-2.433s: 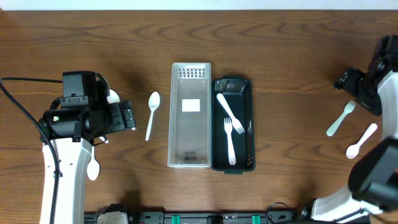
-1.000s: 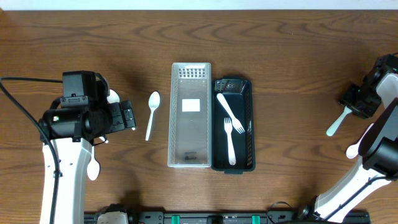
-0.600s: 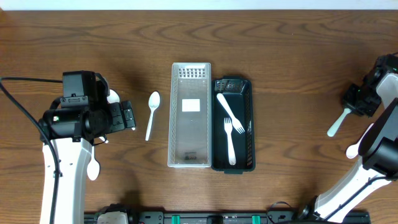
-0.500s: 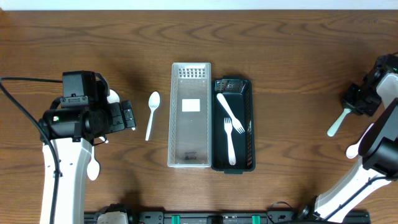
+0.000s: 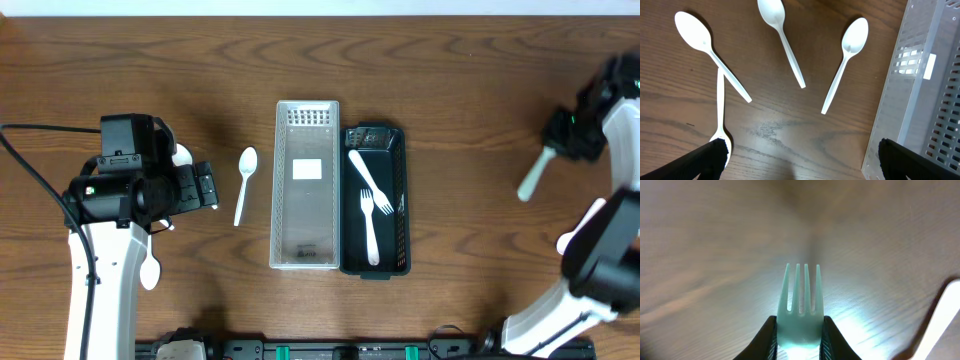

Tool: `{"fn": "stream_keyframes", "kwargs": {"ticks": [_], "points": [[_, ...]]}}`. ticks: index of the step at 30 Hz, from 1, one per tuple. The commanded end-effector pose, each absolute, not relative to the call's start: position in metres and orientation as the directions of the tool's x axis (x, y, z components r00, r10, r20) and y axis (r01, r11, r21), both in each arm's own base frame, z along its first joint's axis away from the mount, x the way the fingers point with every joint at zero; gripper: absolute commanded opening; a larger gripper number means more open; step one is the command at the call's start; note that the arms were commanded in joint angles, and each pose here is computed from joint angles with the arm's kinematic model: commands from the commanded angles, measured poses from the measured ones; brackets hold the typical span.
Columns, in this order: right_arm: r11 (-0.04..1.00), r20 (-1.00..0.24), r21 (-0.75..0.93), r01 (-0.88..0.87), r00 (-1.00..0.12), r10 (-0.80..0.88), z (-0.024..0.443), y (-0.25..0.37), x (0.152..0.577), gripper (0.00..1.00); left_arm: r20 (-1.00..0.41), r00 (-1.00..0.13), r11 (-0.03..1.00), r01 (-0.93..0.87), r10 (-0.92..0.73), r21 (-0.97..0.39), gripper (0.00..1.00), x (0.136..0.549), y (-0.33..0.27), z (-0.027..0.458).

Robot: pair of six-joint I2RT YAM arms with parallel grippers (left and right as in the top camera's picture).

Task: Pack container
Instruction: 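Place the fork into the dark green basket and withdraw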

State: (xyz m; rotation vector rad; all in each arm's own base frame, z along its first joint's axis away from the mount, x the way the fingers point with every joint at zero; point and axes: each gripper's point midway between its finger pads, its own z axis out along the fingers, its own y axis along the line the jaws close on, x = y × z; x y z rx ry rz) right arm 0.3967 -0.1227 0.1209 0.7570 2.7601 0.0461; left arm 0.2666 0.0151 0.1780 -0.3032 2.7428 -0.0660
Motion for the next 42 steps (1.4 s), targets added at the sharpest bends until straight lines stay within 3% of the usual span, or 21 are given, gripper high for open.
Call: {"fn": "stream_keyframes", "kwargs": {"ticks": [1,5,11,22,26,30,35,36,38,39,42], "points": [[0.905,-0.391,0.173,0.388,-0.817,0.425,0.191,-0.060,0.405,0.01,-0.369,-0.901,0.973,-0.218,-0.230,-0.075,0.98,0.268,0.020,0.180],[0.946,-0.413,0.212,0.245,-0.855,0.314,0.215,0.025,0.396,0.01,-0.368,-0.901,0.973,-0.218,-0.230,-0.075,0.98,0.267,0.019,0.180],[0.978,-0.396,0.175,0.110,-0.902,0.173,0.204,0.113,0.380,0.01,-0.368,-0.901,0.973,-0.218,-0.230,-0.075,0.98,0.267,0.020,0.180],[0.999,-0.188,0.048,-0.006,-0.982,0.003,0.112,0.178,0.343,0.01,-0.368,-0.901,0.973,-0.218,-0.230,-0.075,0.98,0.267,0.020,0.180],[0.999,-0.133,0.017,-0.051,-0.990,-0.048,0.089,0.185,0.338,0.06,-0.368,-0.901,0.973,-0.218,-0.230,-0.075,0.98,0.267,0.020,0.180],[0.998,-0.142,0.022,-0.058,-0.988,-0.054,0.085,0.190,0.342,0.24,-0.368,-0.901,0.973,-0.218,-0.230,-0.075,0.98,0.267,0.020,0.180],[0.998,-0.202,0.046,-0.051,-0.979,-0.041,0.107,0.188,0.355,0.26,-0.368,-0.901,0.973,-0.218,-0.230,-0.075,0.98,0.267,0.020,0.180],[0.998,-0.224,0.052,-0.042,-0.974,-0.030,0.117,0.185,0.359,0.32,-0.368,-0.901,0.973,-0.218,-0.230,-0.075,0.98,0.267,0.020,0.180],[0.998,-0.275,0.064,-0.011,-0.961,0.007,0.142,0.172,0.368,0.58,-0.369,-0.901,0.973,-0.218,-0.230,-0.075,0.98,0.268,0.020,0.180],[0.997,-0.301,0.071,0.008,-0.953,0.029,0.154,0.164,0.371,0.66,-0.368,-0.901,0.973,-0.218,-0.230,-0.075,0.98,0.267,0.020,0.180],[0.994,-0.376,0.103,0.032,-0.924,0.069,0.191,0.135,0.378,0.79,-0.368,-0.901,0.973,-0.218,-0.230,-0.075,0.98,0.267,0.020,0.180]]}}
